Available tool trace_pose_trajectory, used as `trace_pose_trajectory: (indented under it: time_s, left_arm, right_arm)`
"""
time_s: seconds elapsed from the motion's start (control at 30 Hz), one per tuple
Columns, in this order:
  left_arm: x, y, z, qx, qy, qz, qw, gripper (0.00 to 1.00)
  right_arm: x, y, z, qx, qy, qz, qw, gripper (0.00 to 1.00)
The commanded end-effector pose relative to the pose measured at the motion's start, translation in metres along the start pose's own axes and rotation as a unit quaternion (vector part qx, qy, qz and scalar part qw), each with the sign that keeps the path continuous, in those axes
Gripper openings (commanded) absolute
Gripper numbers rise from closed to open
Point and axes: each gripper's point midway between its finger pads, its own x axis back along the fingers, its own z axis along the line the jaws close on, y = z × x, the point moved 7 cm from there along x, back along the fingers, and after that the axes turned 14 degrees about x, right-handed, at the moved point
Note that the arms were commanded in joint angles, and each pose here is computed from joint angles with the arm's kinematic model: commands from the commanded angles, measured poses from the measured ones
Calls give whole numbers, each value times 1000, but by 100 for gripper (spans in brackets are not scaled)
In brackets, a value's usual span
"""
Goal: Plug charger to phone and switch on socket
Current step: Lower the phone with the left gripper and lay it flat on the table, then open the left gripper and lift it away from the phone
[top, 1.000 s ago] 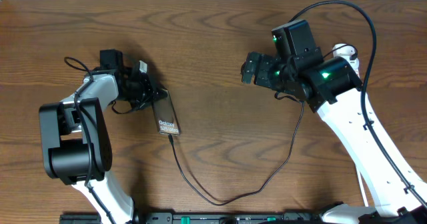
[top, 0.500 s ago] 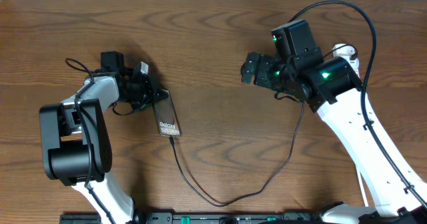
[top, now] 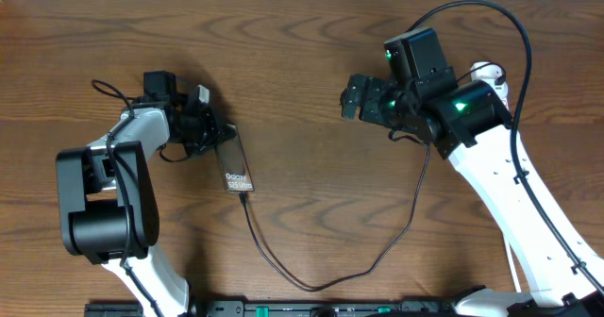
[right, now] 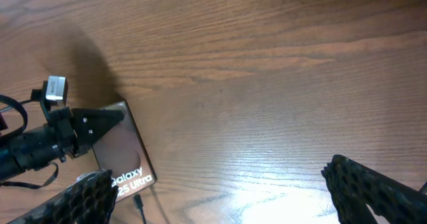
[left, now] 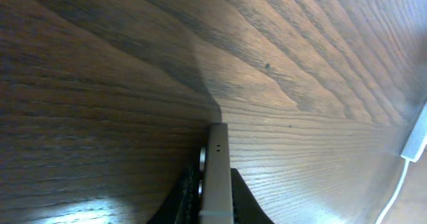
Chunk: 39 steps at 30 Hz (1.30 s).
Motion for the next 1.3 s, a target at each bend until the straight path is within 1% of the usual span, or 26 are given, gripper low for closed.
trace_pose_trajectory:
  time_s: [0.0, 0.03, 0.07, 0.23, 0.6, 0.83, 1.27]
  left_arm:
    - [-7, -2, 26, 18, 72, -15, 997, 15]
    - [-7, -2, 26, 18, 72, -15, 997, 17]
    - [-7, -2, 26, 18, 72, -15, 997, 22]
    - [-7, -2, 26, 19, 72, -14, 997, 23]
    - [-7, -5, 28, 23, 76, -8, 997, 30]
    - [-7, -7, 30, 28, 83, -3, 996, 41]
    - [-6, -10, 33, 32, 95, 1, 995, 43]
  right_arm:
    - [5, -1, 6, 16, 6, -6, 1000, 99]
    - [5, -1, 6, 16, 6, -6, 1000, 99]
    - [5, -1, 6, 16, 6, -6, 1000, 99]
    - [5, -1, 6, 16, 6, -6, 1000, 99]
    - [5, -1, 6, 16, 6, -6, 1000, 99]
    - [5, -1, 6, 16, 6, -6, 1000, 99]
    - [5, -1, 6, 17, 6, -6, 1000, 99]
